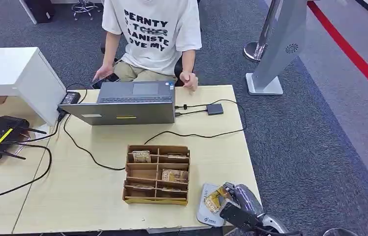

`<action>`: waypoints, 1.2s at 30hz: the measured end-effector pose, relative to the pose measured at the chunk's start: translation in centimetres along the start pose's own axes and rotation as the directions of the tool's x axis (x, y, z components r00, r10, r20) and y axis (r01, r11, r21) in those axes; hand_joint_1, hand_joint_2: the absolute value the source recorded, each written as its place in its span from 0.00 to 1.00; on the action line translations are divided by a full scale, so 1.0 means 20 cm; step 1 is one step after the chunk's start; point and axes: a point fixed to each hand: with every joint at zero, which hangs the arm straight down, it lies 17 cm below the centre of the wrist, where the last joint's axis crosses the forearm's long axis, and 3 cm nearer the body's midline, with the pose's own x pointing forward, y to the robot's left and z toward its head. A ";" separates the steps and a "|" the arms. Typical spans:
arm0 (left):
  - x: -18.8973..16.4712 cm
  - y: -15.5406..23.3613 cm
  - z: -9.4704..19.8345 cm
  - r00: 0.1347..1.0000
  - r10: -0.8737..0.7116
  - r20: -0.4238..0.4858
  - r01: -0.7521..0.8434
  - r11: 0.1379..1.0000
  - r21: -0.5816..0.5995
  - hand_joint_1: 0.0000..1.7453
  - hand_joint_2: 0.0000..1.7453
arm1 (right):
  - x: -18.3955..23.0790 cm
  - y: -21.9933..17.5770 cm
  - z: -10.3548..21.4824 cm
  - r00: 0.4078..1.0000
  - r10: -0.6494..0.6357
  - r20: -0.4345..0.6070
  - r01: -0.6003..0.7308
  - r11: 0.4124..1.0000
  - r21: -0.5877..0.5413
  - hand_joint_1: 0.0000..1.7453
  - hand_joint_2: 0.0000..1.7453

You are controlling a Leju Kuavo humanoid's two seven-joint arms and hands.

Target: Pass the card to the sensor for recognition and then transmit it.

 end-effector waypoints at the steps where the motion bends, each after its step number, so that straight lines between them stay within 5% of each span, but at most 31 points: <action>1: 0.00 0.00 0.00 1.000 0.000 0.000 0.000 1.000 0.000 0.00 0.00 | 0.00 0.00 0.00 1.000 0.001 0.000 -0.001 1.000 0.000 1.00 1.00; 16: 0.00 0.00 0.00 1.000 0.000 0.000 0.000 1.000 -0.001 0.00 0.00 | 0.00 0.00 0.00 1.000 0.017 0.001 -0.017 1.000 0.001 1.00 1.00; 36: 0.00 -0.01 0.00 1.000 -0.008 0.001 0.008 1.000 -0.008 0.00 0.00 | 0.00 0.00 -0.04 0.977 0.214 0.009 -0.214 0.977 0.020 1.00 1.00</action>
